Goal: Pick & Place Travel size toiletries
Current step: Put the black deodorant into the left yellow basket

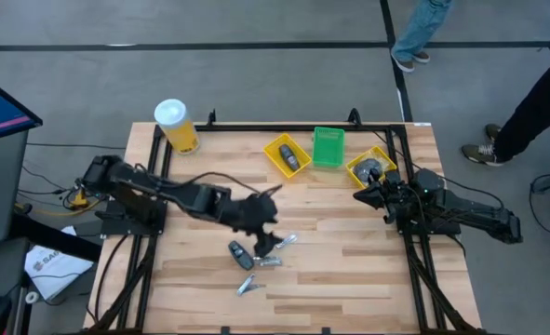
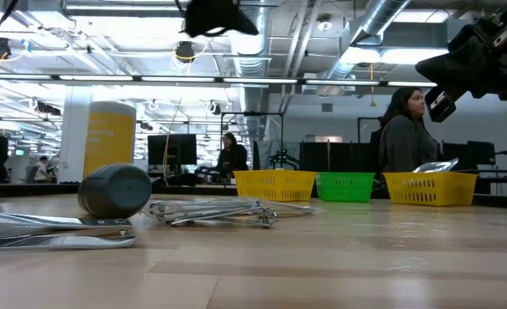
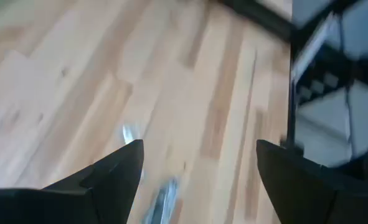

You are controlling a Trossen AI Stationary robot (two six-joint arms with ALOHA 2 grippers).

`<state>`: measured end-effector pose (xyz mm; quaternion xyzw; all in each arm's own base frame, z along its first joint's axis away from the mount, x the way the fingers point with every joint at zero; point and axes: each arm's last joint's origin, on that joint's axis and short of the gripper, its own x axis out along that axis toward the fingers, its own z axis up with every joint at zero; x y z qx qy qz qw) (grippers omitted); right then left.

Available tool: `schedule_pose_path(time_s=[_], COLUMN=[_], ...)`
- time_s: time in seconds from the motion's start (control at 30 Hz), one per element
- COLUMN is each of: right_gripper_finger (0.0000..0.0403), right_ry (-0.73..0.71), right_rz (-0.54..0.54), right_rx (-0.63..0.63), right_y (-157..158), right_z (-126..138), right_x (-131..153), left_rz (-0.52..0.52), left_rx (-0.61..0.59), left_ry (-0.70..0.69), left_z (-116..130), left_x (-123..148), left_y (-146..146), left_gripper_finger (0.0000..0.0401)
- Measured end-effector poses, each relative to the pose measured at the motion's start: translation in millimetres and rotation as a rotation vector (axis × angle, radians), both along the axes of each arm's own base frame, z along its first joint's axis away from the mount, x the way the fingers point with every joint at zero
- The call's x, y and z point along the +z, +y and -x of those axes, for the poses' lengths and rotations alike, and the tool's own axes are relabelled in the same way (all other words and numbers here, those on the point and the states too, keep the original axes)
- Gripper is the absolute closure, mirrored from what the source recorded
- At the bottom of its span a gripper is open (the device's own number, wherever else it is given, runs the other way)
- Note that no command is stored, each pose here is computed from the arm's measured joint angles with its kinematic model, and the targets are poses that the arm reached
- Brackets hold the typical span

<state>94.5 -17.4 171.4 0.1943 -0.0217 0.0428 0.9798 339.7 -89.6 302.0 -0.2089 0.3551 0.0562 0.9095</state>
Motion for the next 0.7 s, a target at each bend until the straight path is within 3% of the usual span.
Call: schedule_pose_path(time_s=[0.23,0.47,0.7], right_gripper_finger=[0.0403,0.0403,0.0403], right_ry=[0.001,0.002,0.002], right_rz=[0.0,0.0,0.0], right_rx=[0.0,0.0,0.0], right_y=[0,0,0], right_z=[0,0,0], right_x=[0,0,0], left_rz=[-0.229,-0.211,-0.275], left_rx=[-0.319,-0.317,-0.369], left_ry=[0.074,0.114,0.198], left_z=[19,20,29], left_x=[-9,-16,-23], left_y=[-41,-48,-53], left_gripper_finger=[0.01,0.01,0.01])
